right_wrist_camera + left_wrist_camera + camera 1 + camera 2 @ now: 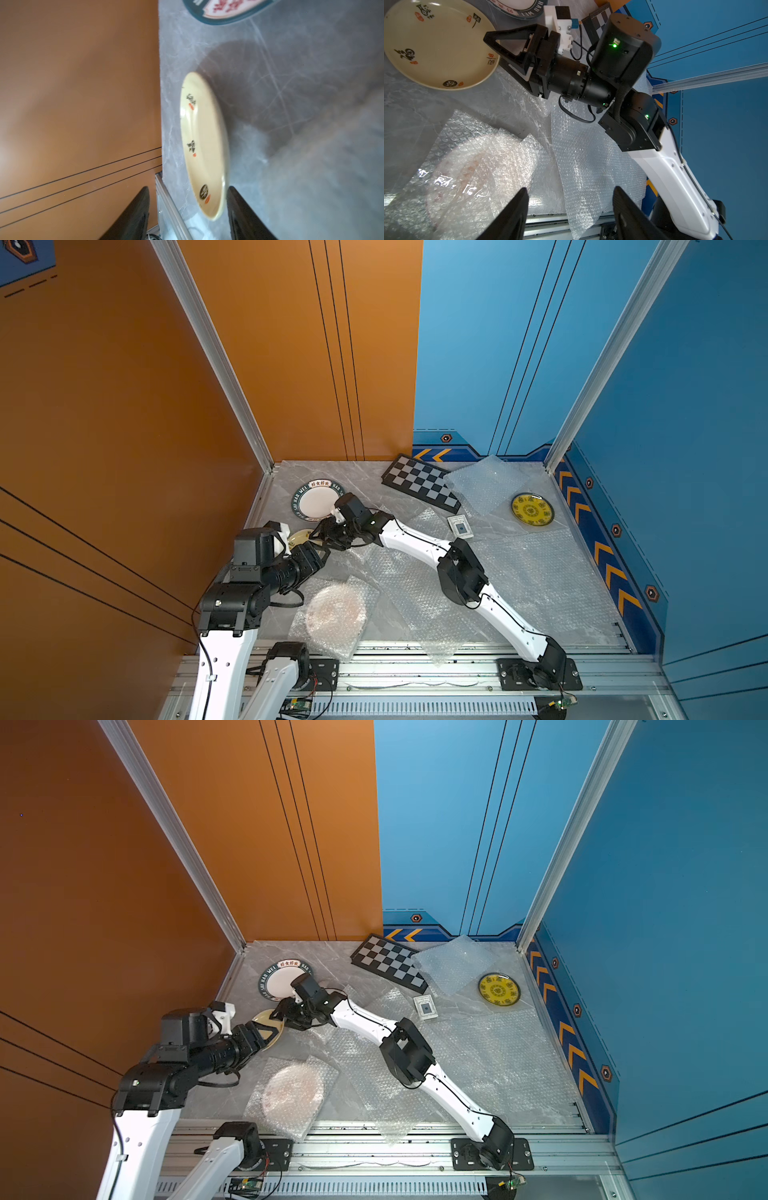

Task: Unpack dinner plates from bubble wrap
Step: Place the plate at the center of the board, then move the bubble wrap to the center of the board.

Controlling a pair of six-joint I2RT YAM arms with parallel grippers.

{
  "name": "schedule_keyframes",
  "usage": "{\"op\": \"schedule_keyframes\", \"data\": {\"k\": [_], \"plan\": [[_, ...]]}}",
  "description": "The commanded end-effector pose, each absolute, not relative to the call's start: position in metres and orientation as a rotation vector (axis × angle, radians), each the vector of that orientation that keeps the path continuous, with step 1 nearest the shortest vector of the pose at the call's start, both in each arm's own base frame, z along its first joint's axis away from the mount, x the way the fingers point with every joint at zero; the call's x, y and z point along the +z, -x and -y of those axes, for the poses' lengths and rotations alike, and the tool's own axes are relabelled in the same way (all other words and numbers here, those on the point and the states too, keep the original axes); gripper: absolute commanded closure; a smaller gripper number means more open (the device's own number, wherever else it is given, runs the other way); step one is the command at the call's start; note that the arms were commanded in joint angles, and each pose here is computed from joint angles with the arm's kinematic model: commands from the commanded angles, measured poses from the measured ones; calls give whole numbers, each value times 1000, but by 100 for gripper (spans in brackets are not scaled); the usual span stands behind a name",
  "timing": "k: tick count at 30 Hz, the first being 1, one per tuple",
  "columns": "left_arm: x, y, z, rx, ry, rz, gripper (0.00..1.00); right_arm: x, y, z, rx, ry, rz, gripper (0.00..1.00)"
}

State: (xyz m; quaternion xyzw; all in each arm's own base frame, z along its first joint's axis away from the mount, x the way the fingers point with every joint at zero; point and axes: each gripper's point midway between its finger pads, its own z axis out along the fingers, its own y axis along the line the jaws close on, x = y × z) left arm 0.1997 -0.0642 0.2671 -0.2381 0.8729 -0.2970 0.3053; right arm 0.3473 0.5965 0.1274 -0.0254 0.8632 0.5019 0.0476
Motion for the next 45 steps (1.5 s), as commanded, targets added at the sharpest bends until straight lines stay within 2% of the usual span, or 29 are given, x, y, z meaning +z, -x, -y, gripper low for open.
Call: {"op": "schedule_keyframes", "data": {"k": [1,11,17,23,30,45], "plan": [[291,-200,60,-772,586,-2227,34,209,-345,-575,1559,166,-2498,37],[288,-203,60,-785,609,-2219,33,221,-325,-469,1344,82,-2590,35],[273,-210,65,-835,644,-2248,33,163,-300,-377,1136,-99,-2760,35],[270,-213,68,-842,641,-2266,33,108,-275,-346,994,-137,-2880,34],[258,-214,70,-847,651,-2302,33,57,-304,-323,854,-236,-2911,34],[253,-210,70,-843,655,-2327,32,16,-408,-280,711,-500,-2838,34]]}}
